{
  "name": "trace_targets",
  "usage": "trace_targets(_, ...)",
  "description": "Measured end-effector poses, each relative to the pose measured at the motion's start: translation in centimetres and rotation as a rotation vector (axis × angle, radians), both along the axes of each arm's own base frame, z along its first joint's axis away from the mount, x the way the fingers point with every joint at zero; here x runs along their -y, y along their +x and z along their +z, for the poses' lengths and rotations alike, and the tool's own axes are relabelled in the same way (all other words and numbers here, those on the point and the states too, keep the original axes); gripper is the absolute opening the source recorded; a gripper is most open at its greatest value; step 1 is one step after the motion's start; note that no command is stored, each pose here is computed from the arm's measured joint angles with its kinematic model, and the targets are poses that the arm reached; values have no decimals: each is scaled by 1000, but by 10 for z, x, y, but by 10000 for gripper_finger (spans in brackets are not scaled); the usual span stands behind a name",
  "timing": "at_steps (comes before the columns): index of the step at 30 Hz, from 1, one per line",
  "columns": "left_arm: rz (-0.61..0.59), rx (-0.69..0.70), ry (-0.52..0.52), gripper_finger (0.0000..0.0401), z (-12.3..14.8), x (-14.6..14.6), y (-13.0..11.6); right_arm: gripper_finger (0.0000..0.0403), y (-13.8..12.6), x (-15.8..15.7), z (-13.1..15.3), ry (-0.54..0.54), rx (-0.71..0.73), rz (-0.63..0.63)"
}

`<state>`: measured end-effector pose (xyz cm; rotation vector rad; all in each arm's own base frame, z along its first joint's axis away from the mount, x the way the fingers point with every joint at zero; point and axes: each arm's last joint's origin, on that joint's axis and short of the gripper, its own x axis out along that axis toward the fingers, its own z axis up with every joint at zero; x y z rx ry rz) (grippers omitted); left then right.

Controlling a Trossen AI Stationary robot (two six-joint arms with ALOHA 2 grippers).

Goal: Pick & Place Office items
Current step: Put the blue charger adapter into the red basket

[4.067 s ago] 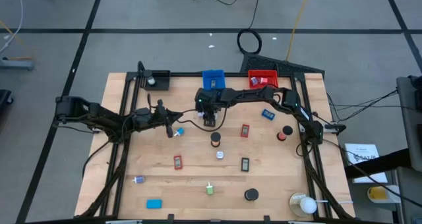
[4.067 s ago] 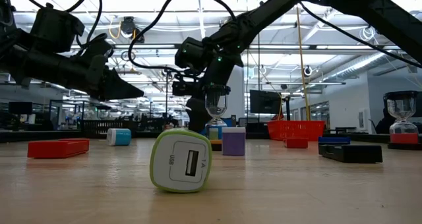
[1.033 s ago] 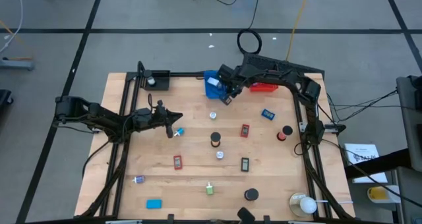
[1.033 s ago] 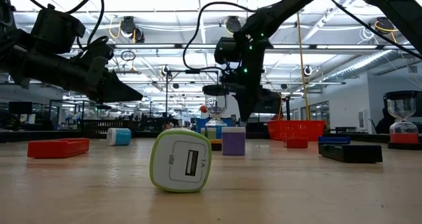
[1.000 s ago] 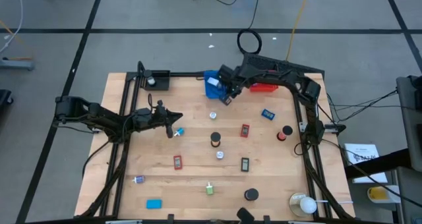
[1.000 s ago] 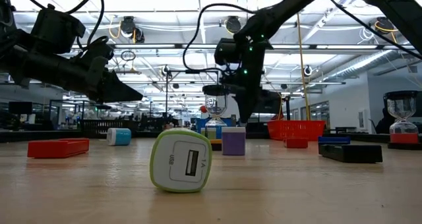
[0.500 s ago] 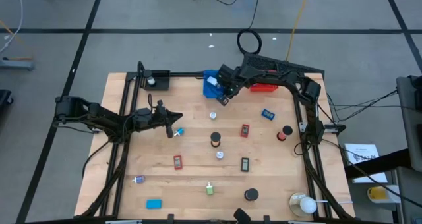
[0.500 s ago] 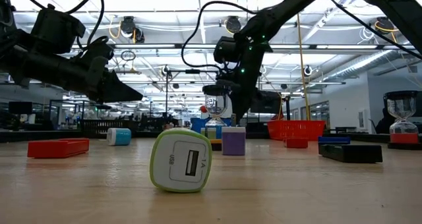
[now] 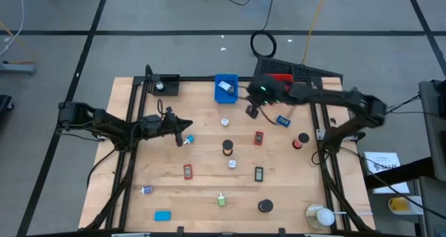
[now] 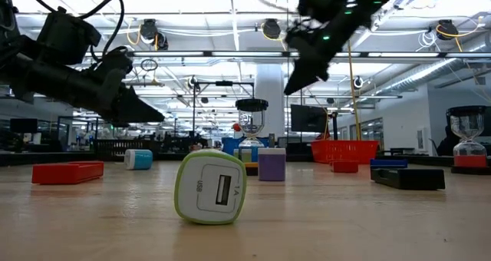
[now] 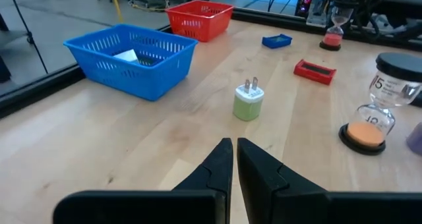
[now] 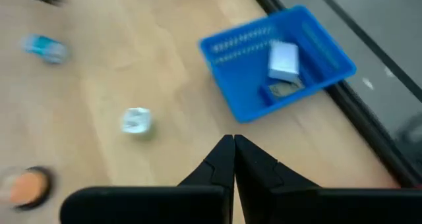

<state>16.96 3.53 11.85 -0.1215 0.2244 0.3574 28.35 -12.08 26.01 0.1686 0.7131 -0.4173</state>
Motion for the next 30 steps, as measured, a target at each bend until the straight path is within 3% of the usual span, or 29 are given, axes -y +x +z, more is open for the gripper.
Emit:
trace_targets(8,-33,33,-23,31,9,3,12,1,-65,-40,-21,-121,309,43)
trace_targets(17,-14,-105,44,30,19,19,37,1,-111,-58,-43,-346,773,65)
trace_targets(24,1,-244,79,30,28,35,52,1,-123,-62,-58,-371,836,63)
trace_targets(30,-11,-221,75,30,33,51,55,1,-119,-64,-53,-337,857,65)
